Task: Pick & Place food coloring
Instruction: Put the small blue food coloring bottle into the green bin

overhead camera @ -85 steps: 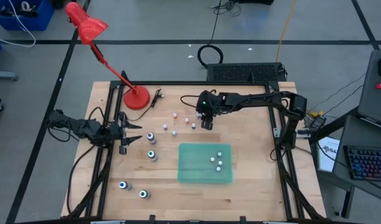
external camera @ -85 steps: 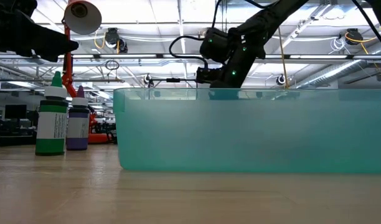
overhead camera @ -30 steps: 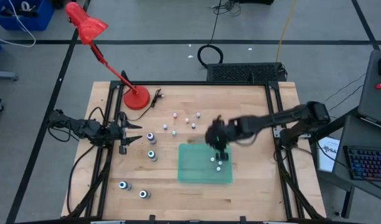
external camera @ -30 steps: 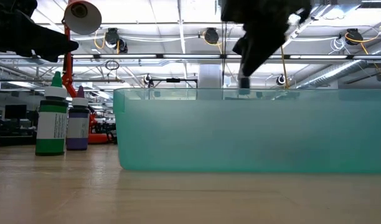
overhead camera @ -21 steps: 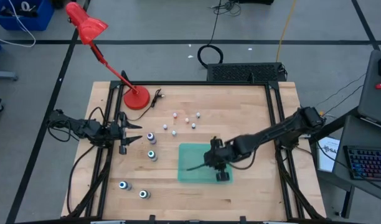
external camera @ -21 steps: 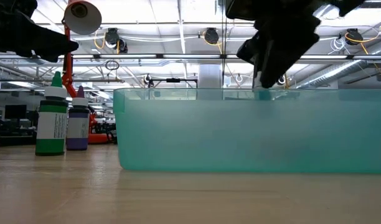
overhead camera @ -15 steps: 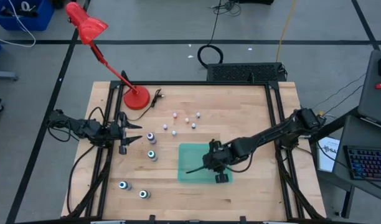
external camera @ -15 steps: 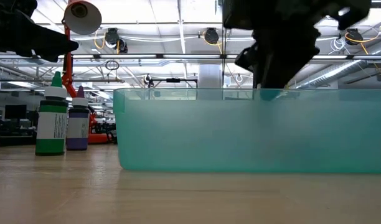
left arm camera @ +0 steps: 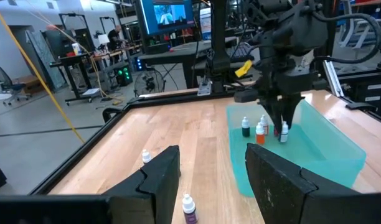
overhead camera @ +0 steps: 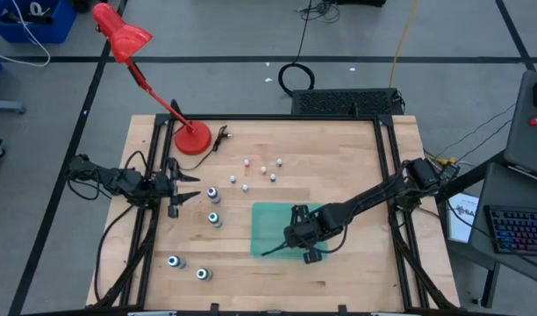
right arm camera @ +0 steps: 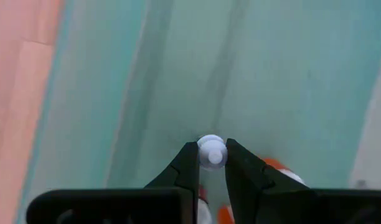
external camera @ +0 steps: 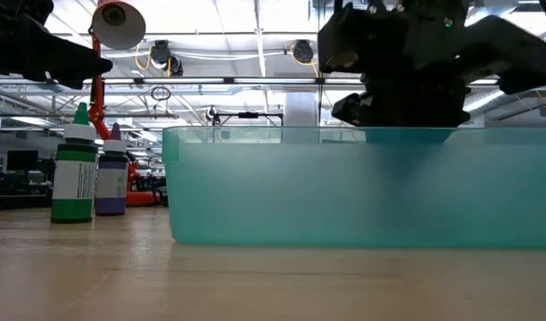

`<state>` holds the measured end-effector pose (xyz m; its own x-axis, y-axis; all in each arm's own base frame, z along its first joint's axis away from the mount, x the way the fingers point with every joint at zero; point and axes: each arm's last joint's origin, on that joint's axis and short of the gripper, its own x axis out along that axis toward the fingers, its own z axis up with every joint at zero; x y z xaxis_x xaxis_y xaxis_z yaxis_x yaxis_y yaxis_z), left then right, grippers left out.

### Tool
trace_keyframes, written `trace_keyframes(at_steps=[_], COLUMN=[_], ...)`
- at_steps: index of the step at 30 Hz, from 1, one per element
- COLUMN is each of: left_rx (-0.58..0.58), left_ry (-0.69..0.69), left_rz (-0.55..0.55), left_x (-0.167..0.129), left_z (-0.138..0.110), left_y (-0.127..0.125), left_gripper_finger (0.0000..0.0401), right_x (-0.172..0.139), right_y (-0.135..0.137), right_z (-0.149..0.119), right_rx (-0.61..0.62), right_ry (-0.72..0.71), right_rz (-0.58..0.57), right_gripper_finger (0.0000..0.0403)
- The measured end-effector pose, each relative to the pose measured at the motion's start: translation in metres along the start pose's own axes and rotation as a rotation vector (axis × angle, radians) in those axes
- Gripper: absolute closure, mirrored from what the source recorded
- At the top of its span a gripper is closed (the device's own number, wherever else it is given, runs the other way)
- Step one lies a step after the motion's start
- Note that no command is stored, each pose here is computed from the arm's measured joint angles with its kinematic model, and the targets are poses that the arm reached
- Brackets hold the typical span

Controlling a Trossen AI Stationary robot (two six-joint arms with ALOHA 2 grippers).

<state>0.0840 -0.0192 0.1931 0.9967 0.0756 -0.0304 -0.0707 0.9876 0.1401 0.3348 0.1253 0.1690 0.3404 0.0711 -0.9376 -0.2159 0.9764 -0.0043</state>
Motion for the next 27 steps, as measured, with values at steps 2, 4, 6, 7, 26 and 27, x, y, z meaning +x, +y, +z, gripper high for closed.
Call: trace_keyframes(at_steps=[2,4,6,7,26,27], left_rx=[0.000,0.000,0.000,0.000,0.000,0.000], left_ry=[0.000,0.000,0.000,0.000,0.000,0.000], left_rz=[0.000,0.000,0.000,0.000,0.000,0.000], left_x=[0.000,0.000,0.000,0.000,0.000,0.000], left_z=[0.000,0.000,0.000,0.000,0.000,0.000], left_y=[0.000,0.000,0.000,0.000,0.000,0.000], left_gripper_finger=[0.0215,0.0215,0.0215,0.0215,0.0215,0.0215], right_x=[0.000,0.000,0.000,0.000,-0.083,-0.087], right_y=[0.000,0.000,0.000,0.000,-0.067,-0.081], right_z=[0.000,0.000,0.000,0.000,0.012,0.011], right_rx=[0.011,0.025,0.037,0.038,0.089,0.127], right_ry=[0.000,-0.003,-0.001,0.000,-0.289,-0.299], right_rz=[0.000,0.001,0.003,0.003,-0.260,-0.284], right_gripper_finger=[0.0360,0.0333,0.0295,0.0277,0.0220,0.0219])
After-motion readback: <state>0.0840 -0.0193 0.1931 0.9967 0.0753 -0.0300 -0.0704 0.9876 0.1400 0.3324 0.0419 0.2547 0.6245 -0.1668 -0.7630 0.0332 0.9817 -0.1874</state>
